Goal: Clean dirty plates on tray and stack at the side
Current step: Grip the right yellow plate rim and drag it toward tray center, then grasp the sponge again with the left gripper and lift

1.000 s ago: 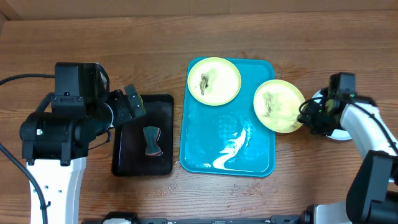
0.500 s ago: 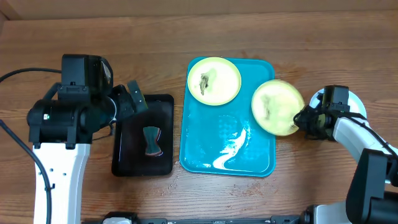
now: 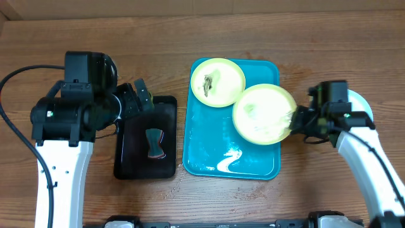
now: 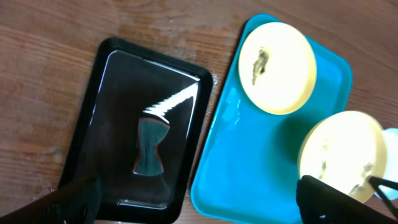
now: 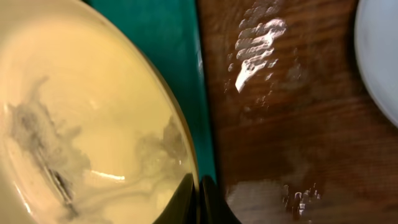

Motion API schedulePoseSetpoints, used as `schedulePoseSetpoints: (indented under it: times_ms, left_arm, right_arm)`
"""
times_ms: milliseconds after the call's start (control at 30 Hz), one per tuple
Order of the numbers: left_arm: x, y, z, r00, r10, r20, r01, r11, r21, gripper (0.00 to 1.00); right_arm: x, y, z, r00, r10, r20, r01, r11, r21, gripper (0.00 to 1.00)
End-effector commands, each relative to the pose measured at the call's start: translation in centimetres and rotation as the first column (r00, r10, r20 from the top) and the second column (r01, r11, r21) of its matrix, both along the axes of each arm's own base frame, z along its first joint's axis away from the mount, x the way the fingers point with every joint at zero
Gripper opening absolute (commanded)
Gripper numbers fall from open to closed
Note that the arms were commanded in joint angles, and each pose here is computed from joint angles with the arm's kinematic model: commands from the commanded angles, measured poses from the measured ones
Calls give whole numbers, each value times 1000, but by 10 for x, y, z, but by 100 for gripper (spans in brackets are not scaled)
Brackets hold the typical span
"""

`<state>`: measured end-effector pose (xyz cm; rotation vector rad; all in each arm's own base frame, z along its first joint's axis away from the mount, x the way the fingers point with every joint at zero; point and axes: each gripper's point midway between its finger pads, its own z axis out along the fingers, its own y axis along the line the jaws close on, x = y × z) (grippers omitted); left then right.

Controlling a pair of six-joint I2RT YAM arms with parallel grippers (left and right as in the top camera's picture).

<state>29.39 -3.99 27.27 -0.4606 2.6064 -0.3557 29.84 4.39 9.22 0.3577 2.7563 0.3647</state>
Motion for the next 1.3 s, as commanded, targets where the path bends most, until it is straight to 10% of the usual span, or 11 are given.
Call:
schedulePoseSetpoints:
  times_ms: [0,467,767,1067,1267]
  left_arm:
    - [-12,-7,29,991,-79,112,78,997,11,100]
    - [-28,0,16,996,-83,25,82,995,50,100]
    - [-31,17,-5,998,-40,-47,46,989,141,93]
    - [-18,17,-138,957,14,-290,27,990,137,84]
    - [-6,-3,-211,904,-51,-424,84,995,60,57]
  right_arm:
    - [-13,21,3,999,36,-21,-37,995,-91,4]
    - [-20,68,-57,999,-27,-42,21,990,-143,13]
    - [-2,77,32,983,100,155,-81,989,-124,26]
    - [-17,71,81,961,116,253,-95,991,-97,31]
    - [-23,69,61,978,125,165,-105,987,-124,31]
